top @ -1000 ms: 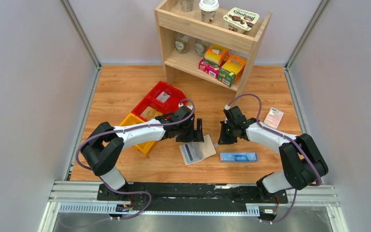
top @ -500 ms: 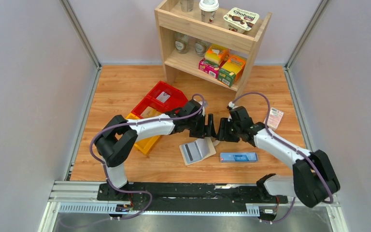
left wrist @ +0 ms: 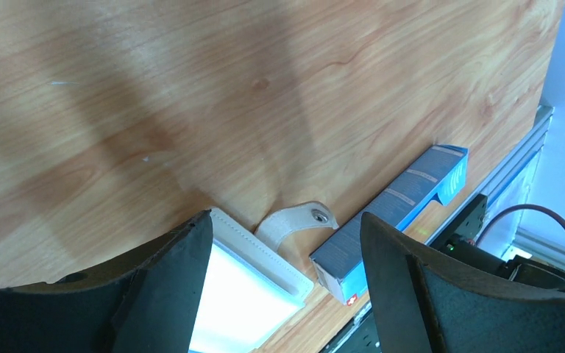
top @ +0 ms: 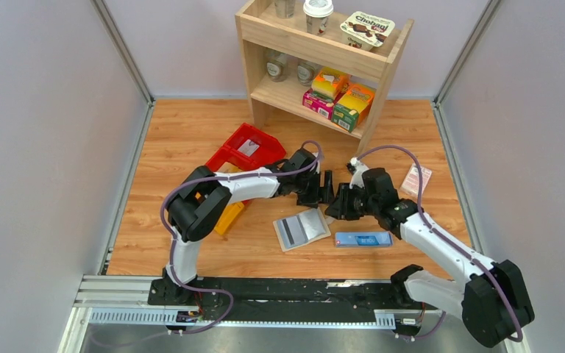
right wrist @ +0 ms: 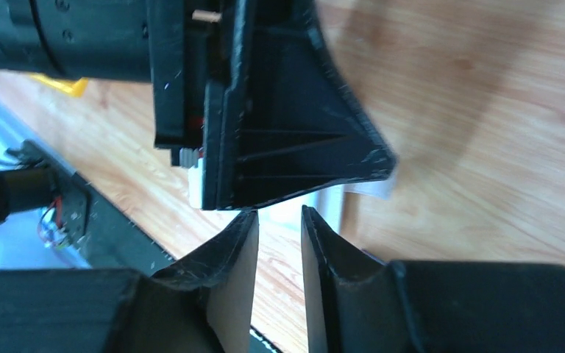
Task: Take the credit cards out of the card holder
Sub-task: Remove the credit card from the card holder.
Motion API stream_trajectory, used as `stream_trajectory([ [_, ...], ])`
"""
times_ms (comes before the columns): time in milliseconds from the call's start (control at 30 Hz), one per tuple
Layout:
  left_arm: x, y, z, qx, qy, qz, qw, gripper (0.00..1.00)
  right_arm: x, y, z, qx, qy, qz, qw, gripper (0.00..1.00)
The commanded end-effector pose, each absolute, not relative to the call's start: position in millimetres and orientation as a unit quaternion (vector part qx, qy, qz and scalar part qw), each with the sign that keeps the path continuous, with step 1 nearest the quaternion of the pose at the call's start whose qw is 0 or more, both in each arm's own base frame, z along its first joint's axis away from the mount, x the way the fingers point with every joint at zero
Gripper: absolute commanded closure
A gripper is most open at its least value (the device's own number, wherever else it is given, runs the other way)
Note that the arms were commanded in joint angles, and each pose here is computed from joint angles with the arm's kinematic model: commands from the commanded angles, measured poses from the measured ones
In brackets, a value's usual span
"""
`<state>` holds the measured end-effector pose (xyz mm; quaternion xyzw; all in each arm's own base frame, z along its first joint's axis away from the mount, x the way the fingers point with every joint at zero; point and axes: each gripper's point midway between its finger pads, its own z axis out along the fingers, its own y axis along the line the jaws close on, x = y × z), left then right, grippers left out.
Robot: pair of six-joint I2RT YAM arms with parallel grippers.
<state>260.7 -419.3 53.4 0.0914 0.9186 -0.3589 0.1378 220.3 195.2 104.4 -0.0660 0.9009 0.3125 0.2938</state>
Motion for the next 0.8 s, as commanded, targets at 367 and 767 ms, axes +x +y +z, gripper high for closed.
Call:
stream_trajectory([
  [367,292.3,-344.9,149.9,0.053,0.897,-0.330,0.290,0.19,211.1,242.2,71.0,-0.084,0.883,0.422,0.190,0.85],
  [767,220.6,-287.9,108.8,0.077,0.924,-0.286,0.243,0.22,227.9,233.6,127.5,-0.110,0.876,0.385,0.268,0.79],
])
